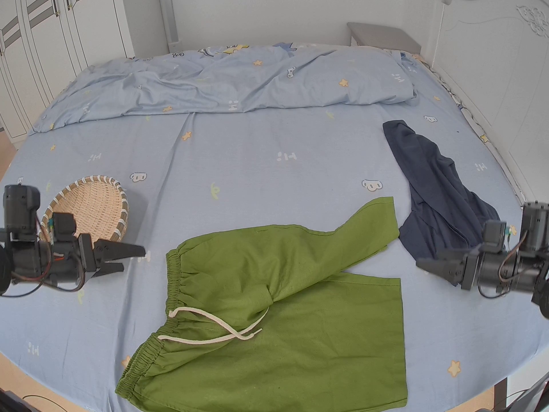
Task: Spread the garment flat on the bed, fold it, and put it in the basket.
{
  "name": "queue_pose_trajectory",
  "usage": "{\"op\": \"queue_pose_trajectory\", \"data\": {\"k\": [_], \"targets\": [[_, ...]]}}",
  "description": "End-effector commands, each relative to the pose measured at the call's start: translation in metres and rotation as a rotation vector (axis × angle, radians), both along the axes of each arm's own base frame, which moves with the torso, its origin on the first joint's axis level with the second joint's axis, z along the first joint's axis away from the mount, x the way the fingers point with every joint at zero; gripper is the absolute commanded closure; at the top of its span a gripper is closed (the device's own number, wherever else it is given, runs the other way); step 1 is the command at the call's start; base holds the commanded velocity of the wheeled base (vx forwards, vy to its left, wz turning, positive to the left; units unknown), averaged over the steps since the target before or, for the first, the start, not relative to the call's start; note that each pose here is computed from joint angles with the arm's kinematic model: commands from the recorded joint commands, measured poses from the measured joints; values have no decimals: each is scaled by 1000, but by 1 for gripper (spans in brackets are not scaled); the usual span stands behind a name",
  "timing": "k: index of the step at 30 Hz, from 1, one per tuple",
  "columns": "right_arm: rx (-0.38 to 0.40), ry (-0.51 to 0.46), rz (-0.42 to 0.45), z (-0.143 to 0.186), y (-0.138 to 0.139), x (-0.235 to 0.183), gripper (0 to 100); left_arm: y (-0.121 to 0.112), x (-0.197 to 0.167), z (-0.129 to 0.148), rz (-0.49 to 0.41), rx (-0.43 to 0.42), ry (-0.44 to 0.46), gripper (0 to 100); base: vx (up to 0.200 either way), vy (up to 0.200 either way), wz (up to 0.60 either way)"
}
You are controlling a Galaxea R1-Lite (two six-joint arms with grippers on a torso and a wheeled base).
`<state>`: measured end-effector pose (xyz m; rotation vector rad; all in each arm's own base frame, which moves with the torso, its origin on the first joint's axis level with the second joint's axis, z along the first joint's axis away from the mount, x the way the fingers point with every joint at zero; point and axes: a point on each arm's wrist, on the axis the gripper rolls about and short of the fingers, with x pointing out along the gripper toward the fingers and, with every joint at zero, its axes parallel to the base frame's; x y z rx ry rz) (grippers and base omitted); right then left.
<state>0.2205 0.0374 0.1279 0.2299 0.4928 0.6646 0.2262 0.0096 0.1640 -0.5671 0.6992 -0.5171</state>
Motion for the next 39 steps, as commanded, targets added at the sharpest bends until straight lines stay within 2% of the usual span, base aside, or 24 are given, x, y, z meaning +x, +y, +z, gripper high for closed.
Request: {"op": "queue_pose_trajectory", "data": {"k": [1, 6, 12, 19, 30, 39], "targets": [[13, -121, 9, 40, 12, 59, 0, -17, 89, -26, -72, -7, 76, 0, 0, 0, 0], [15, -162, 14, 56, 15, 82, 0, -21, 118, -45, -82, -3, 109, 0, 0, 0, 0], [7, -140, 17, 46, 16, 87, 0, -17, 137, -56, -50, 19, 122, 0, 0, 0, 0], [11, -143, 11, 47, 15, 88, 0, -15, 138, -58, -28, 34, 124, 0, 0, 0, 0], [9, -121, 15, 40, 18, 94, 0, -20, 153, -86, -44, 36, 182, 0, 0, 0, 0], [6, -105, 18, 35, 19, 97, 0, -21, 156, -85, -47, 38, 171, 0, 0, 0, 0]]}}
